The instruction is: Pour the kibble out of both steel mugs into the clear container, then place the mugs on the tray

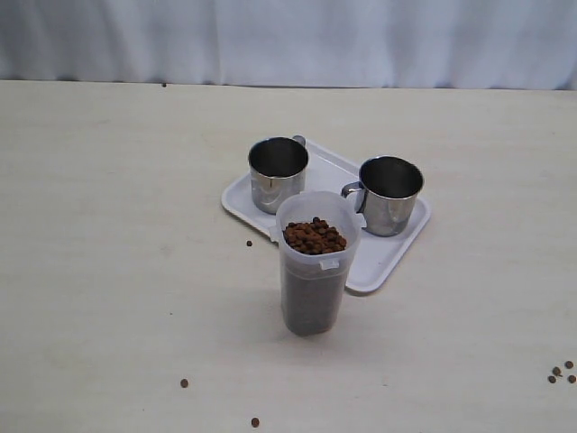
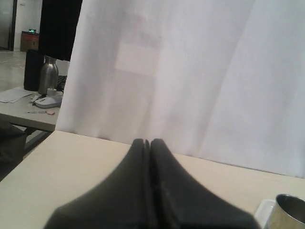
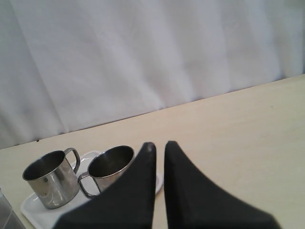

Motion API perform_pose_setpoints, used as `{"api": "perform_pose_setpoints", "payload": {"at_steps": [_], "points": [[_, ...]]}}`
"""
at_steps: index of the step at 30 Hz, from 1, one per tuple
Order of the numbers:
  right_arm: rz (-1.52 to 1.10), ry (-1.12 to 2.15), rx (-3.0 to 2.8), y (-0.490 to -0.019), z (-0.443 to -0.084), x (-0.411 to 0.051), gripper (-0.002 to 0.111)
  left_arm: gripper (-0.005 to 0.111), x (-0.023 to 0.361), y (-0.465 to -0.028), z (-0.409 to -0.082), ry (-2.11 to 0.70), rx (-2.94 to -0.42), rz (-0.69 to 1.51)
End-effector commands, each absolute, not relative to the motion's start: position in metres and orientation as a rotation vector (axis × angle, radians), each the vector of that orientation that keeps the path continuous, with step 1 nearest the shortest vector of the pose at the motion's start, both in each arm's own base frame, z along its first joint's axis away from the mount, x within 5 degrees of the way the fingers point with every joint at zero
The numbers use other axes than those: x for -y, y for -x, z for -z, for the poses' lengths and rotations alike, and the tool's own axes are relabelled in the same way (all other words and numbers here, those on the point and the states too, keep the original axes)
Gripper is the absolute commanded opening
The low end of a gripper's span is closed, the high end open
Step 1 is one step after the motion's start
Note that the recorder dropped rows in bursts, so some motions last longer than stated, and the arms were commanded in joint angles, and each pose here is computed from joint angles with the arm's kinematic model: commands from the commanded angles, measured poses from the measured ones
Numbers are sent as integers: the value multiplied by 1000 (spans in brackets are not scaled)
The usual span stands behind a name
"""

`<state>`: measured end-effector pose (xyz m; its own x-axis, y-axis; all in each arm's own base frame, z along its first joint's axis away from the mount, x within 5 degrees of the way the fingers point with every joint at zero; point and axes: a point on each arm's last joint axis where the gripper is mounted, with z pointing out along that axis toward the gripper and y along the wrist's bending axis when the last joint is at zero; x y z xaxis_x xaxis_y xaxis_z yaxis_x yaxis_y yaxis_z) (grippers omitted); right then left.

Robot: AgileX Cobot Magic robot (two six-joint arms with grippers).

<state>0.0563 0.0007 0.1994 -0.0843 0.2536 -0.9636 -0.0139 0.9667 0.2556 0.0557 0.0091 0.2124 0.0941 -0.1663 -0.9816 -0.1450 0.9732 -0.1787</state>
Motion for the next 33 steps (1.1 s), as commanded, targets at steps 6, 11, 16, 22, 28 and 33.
{"api": "perform_pose_setpoints", "payload": {"at_steps": [6,11,16,22,28,33], "points": [[-229,-188,-1644,-56,-198,-1,5,0,-8,-56,-212,221,-1476,17],[-229,-188,-1644,-56,-198,-1,5,0,-7,-56,-209,224,-1518,19],[-229,-188,-1644,-56,-198,-1,5,0,-7,-56,-202,228,-1595,22],[-229,-188,-1644,-56,-198,-1,5,0,-7,-56,-201,216,-1602,6],[-229,-188,-1644,-56,-198,-1,5,0,-7,-56,-200,223,-1611,12],[-229,-188,-1644,-56,-198,-1,5,0,-7,-56,-200,223,-1609,12]]}}
